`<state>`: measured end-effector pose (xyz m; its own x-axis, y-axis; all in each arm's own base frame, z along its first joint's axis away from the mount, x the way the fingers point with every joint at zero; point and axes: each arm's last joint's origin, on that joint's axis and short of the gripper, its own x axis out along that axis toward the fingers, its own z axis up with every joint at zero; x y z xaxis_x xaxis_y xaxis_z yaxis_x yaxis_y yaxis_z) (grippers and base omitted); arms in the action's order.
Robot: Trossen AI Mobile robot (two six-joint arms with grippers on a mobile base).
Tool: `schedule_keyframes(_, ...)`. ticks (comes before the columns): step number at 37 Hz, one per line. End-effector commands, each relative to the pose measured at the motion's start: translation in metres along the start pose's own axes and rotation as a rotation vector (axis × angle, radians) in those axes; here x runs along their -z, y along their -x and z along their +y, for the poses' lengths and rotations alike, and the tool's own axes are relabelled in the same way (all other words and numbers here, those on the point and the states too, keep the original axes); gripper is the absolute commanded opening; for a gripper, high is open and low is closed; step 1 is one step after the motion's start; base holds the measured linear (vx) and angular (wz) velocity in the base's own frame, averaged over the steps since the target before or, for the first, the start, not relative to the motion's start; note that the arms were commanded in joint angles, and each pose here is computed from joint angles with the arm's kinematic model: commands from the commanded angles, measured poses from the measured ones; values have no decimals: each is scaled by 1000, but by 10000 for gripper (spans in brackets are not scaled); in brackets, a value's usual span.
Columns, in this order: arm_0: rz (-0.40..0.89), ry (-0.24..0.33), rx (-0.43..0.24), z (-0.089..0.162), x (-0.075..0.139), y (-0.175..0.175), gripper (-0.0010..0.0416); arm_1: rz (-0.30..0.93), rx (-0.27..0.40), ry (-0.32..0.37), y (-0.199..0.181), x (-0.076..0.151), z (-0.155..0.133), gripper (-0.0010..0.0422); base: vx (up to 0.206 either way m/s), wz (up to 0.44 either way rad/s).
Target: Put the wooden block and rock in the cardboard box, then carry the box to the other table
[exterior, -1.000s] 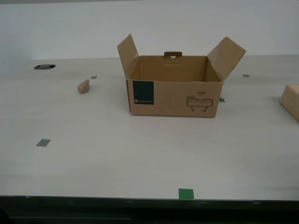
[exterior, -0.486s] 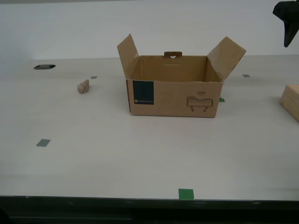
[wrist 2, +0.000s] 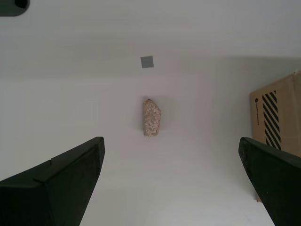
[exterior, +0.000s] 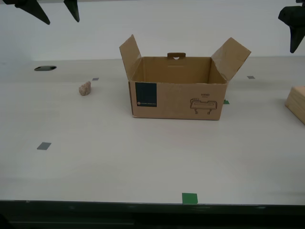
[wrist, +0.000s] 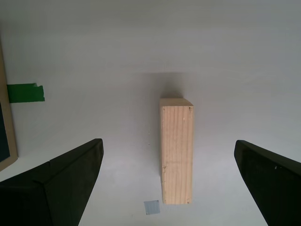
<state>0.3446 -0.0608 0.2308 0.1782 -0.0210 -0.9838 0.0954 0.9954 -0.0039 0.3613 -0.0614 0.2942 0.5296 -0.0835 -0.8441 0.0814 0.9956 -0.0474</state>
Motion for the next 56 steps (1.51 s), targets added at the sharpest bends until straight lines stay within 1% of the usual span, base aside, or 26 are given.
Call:
schedule_keyframes(1,12,3,3,0,2,-2,389,21,-3,-6,-13,-3,0,391,0,0)
schedule_keyframes(9,24,2,2,0,4,-4,389,31,-4,-13,-29,-20,-2,391,0,0)
schedule_keyframes(17,36,2,1,0,6,-8,390,104,-24,-18,-53,-37,-2,391,0,0)
schedule_keyframes(22,49,1,2,0,9,-12,389,151,-31,-23,-70,-42,-2,391,0,0)
schedule_keyframes(30,79,0,10,1,17,-25,390,219,-37,-26,-99,-38,-1,391,0,0)
schedule_keyframes(35,83,2,46,0,22,-35,390,246,-53,-28,-112,-34,0,391,0,0)
schedule_keyframes(37,89,2,60,-1,25,-39,389,246,-63,-29,-112,-34,1,391,0,0)
schedule_keyframes(47,81,1,61,0,35,-57,389,233,-62,-41,-112,-36,3,391,0,0)
schedule_keyframes(56,63,1,62,-1,34,-64,389,237,-64,-39,-112,-35,4,391,0,0)
